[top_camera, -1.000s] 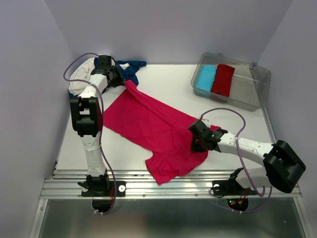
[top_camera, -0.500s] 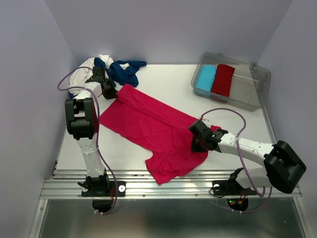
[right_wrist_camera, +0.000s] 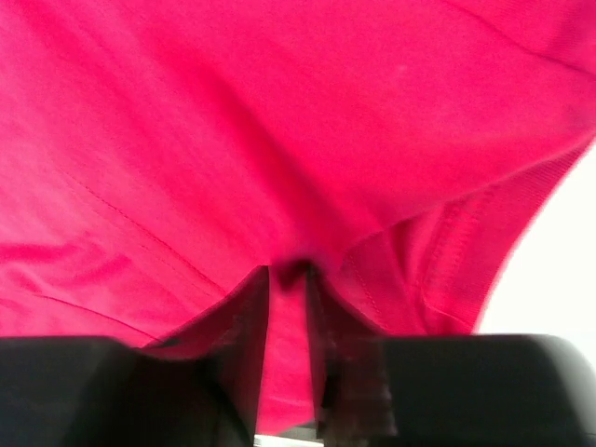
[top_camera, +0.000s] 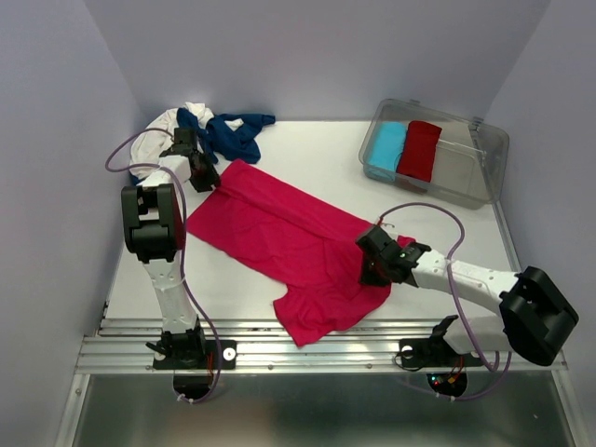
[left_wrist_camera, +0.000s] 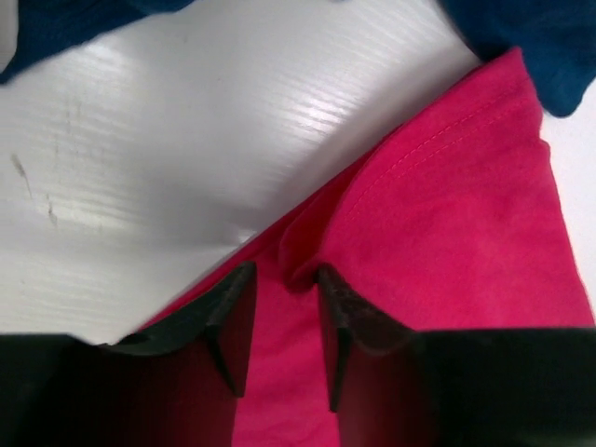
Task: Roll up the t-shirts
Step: Fold the T-shirt at the center of the board.
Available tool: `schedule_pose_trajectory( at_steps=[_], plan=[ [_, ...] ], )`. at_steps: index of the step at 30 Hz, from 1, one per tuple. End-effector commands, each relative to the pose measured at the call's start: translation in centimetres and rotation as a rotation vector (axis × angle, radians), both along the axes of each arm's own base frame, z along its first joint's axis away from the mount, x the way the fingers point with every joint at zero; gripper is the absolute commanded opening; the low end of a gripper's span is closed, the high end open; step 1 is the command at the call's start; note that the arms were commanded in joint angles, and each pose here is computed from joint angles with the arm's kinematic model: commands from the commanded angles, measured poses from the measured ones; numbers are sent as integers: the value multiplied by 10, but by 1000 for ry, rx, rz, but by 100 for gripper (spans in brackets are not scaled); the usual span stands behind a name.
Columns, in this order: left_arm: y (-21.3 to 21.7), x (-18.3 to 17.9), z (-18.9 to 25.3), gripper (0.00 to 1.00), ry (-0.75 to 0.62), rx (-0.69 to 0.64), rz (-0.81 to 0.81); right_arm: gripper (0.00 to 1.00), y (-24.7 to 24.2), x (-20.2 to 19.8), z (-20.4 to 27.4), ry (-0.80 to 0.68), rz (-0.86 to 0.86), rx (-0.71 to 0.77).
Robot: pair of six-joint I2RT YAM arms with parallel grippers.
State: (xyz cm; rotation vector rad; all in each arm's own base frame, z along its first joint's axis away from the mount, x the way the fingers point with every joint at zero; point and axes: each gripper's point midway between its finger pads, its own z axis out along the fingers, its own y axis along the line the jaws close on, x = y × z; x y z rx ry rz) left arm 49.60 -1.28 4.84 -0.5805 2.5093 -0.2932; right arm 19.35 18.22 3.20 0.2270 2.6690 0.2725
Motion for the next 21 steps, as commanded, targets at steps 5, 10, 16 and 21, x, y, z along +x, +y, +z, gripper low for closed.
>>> schedule_pose_trajectory(
  at_steps=[5,10,16,21],
  plan=[
    [20,2,80,66,-147,92,49,60,-28,12,35,-117,-48,-109],
    [-10,14,101,64,-196,94,-18,60,-51,33,48,-149,-130,-151],
    [-75,33,84,59,-194,44,-147,52,-74,87,62,-213,-248,-70],
    [-97,46,50,57,-154,-12,-188,45,-84,118,38,-163,-287,-32]
  ],
)
